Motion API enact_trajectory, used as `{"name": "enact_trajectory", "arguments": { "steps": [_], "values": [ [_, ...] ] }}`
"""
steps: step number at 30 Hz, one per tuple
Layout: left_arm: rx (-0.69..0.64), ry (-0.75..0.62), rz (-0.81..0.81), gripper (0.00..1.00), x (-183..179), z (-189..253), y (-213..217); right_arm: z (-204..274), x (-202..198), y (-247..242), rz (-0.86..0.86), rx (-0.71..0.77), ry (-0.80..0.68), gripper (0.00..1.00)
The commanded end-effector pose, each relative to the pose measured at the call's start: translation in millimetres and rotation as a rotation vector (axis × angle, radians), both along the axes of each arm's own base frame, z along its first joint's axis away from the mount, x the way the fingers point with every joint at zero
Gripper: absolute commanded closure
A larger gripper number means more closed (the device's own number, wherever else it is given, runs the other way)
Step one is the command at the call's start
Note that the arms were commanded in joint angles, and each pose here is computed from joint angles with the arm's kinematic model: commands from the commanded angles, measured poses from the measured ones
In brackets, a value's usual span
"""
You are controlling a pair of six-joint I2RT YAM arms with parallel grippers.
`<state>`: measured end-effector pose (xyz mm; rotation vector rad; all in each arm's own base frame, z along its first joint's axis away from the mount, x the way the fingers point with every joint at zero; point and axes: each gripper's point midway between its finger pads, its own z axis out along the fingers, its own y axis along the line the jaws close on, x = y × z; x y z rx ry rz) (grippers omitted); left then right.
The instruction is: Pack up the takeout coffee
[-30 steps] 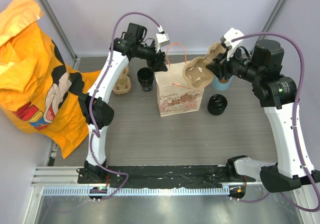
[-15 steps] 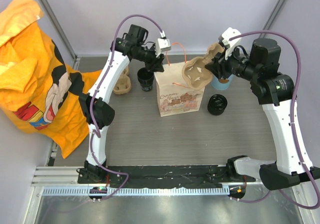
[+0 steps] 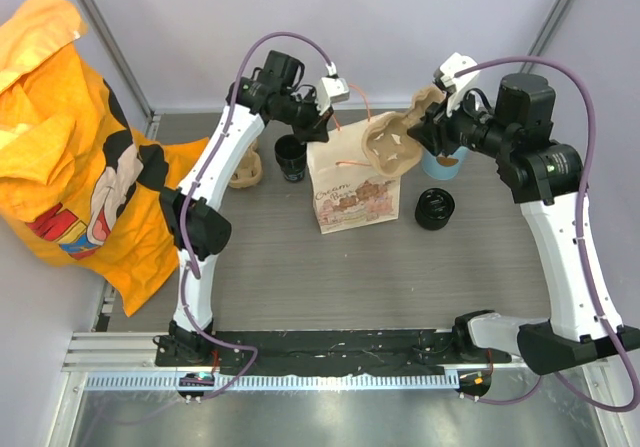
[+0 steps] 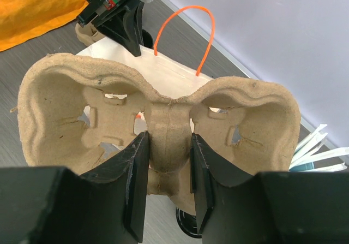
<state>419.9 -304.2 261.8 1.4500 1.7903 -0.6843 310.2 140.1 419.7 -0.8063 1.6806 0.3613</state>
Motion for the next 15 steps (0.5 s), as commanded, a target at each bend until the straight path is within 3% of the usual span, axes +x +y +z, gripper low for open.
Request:
{"name": "enact_trajectory", "arguments": {
  "steps": [1, 15],
  "values": [
    [0.008, 0.022, 0.137, 1.00, -19.0, 21.5, 2.0, 21.3, 6.3, 7.3, 0.013, 0.059, -0.040, 0.65],
    [0.022, 0.165, 0.505, 1.00, -38.1, 21.1, 9.6, 41.1, 19.9, 34.3, 0.088, 0.189, -0.015, 0.65]
  ]
}}
